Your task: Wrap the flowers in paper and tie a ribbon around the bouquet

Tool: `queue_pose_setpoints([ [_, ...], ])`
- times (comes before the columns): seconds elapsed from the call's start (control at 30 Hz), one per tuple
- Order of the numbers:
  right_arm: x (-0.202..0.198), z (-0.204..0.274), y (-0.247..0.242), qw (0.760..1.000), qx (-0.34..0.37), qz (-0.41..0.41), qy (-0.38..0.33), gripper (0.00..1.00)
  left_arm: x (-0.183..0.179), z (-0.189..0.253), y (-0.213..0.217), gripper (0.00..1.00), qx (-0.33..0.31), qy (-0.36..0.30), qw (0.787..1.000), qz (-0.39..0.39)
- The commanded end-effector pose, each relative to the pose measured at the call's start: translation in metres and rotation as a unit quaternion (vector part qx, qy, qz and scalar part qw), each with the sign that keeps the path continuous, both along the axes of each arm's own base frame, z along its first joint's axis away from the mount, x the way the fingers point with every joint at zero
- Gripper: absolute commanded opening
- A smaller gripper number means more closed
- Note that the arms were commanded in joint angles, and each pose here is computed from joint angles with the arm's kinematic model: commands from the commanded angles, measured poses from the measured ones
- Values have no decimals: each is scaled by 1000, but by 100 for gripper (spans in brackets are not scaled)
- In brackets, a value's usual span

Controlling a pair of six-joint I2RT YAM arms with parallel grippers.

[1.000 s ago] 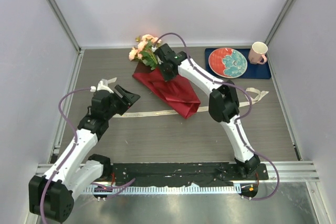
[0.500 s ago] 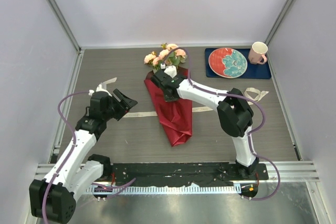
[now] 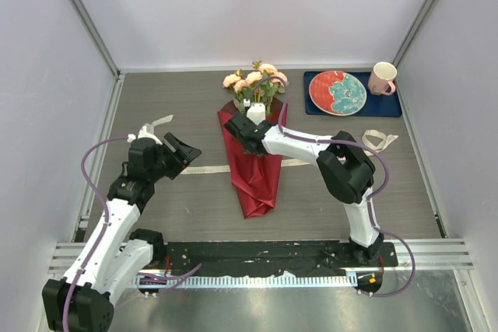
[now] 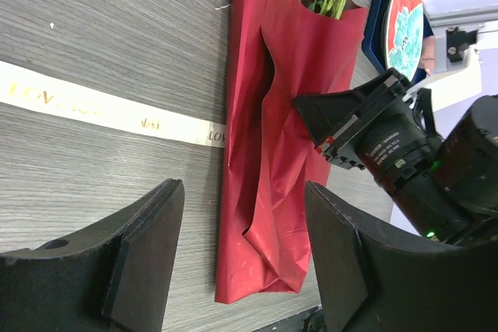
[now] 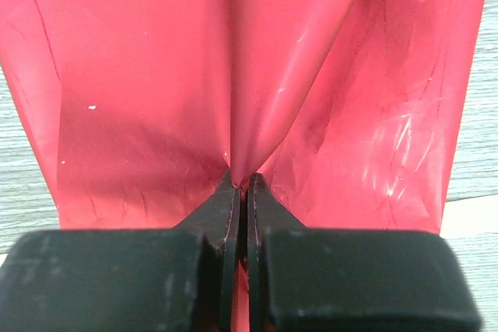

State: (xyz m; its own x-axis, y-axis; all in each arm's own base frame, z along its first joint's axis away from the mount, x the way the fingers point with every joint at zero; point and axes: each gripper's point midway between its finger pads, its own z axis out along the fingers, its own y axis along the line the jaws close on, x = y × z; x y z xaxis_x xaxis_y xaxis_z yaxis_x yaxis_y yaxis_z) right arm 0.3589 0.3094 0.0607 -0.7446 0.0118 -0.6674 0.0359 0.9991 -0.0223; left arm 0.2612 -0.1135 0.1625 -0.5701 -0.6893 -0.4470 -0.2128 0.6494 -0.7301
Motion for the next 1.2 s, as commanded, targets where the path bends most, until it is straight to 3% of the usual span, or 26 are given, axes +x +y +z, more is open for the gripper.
queue_pose_setpoints([
  [0.0, 3, 5, 9, 999, 21, -2, -31, 0, -2, 4, 0, 67, -4, -7, 1000, -4],
  [0.23, -9, -3, 5, 999, 26, 4, -29, 0, 0, -4, 4, 68, 0, 5, 1000, 3],
  [0.3, -8, -6, 6, 999, 18, 13, -25, 2, 4, -9, 12, 75, 8, 12, 1000, 19],
  [0.37, -8, 0, 11, 999, 17, 29, -19, 18, 7, -14, 20, 85, 13, 28, 999, 34],
  [0.4, -9, 13, 13, 999, 27, 34, -21, 45, 8, -19, 32, 88, 20, 44, 997, 53],
  [0.43, -11, 24, 15, 998, 34, 44, -21, 54, 13, -23, 42, 96, 31, 60, 995, 70],
  [0.5, -17, 46, 23, 995, 59, 71, -19, 74, 17, -35, 69, 100, 50, 96, 989, 103],
  [0.6, -33, 87, 6, 992, 73, 98, -7, 85, 32, -41, 100, 100, 66, 151, 978, 126],
  [0.67, -41, 128, -12, 988, 100, 114, -36, 90, 35, -59, 116, 100, 96, 196, 968, 126],
  [0.77, -30, 151, -90, 989, 123, 67, -54, 94, 44, -57, 129, 100, 127, 206, 961, 136],
  [0.8, -10, 137, -151, 991, 127, -3, -52, 95, 45, -59, 132, 100, 130, 204, 959, 146],
  [0.87, -1, 136, -218, 987, 138, -60, -62, 95, 47, -59, 141, 100, 140, 196, 955, 174],
  [0.9, 2, 122, -283, 980, 121, -145, -63, 95, 45, -62, 140, 100, 134, 199, 954, 182],
  [1.03, -5, 93, -377, 952, 106, -276, -75, 95, 46, -62, 133, 98, 115, 185, 960, 179],
  [1.13, -1, 64, -411, 936, 112, -324, -78, 93, 47, -59, 120, 93, 98, 173, 968, 155],
  [1.17, 4, 60, -414, 937, 115, -320, -76, 88, 47, -58, 113, 92, 100, 167, 971, 140],
])
